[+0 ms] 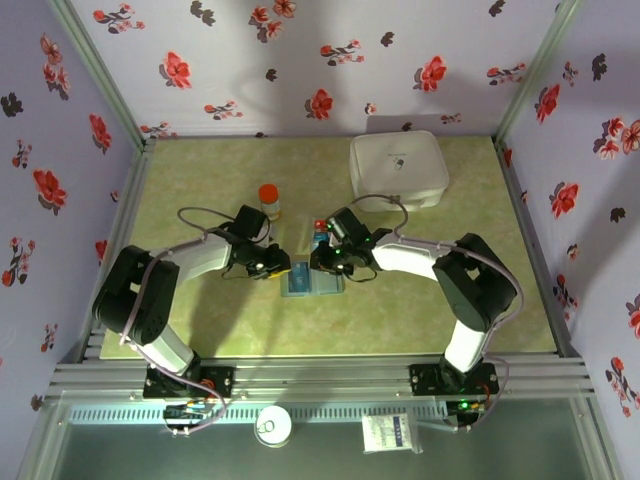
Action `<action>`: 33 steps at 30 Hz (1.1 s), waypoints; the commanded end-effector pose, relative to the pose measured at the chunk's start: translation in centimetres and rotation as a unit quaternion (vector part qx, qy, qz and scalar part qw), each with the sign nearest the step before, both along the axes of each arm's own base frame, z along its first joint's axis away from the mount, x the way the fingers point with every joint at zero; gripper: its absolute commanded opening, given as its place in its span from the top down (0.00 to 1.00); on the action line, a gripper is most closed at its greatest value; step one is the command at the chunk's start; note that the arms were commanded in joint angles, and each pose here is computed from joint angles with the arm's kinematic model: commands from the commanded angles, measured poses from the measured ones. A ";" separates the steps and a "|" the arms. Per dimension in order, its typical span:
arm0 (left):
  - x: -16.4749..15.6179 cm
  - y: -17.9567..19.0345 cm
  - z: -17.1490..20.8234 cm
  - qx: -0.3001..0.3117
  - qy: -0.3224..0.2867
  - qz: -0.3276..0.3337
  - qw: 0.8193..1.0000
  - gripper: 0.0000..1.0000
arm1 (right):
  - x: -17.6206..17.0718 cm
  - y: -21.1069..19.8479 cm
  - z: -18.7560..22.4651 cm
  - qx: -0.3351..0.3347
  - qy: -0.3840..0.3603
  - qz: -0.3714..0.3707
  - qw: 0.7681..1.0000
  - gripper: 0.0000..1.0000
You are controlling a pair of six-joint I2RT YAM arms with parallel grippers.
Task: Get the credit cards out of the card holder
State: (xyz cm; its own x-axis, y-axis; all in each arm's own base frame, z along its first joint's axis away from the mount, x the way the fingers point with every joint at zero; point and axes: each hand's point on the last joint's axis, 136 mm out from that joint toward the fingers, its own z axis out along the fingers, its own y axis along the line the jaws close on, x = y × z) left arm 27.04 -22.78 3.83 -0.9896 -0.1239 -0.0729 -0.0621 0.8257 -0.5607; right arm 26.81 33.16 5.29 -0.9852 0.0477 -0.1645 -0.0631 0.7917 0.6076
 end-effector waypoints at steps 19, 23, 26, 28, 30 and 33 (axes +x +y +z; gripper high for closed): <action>-0.5 0.6 -1.6 0.012 0.014 -0.025 1.000 0.90 | -0.6 2.8 -1.1 0.021 0.038 0.020 0.999 0.79; -0.7 0.8 -1.8 0.016 0.014 -0.024 0.999 0.91 | -0.8 2.9 -1.5 0.022 0.042 0.022 0.999 0.80; -0.8 1.0 -1.9 0.020 0.015 -0.024 0.999 0.93 | -1.0 3.2 -1.6 0.026 0.043 0.025 0.998 0.82; -0.8 1.2 -2.0 0.024 0.015 -0.021 0.999 0.93 | -1.0 3.2 -1.7 0.025 0.045 0.026 0.998 0.82; -1.0 1.3 -2.2 0.025 0.017 -0.021 0.999 0.94 | -1.1 3.2 -2.0 0.023 0.047 0.026 0.998 0.82; -1.1 1.3 -2.3 0.026 0.018 -0.021 0.999 0.94 | -1.1 2.9 -2.2 0.015 0.047 0.024 0.998 0.80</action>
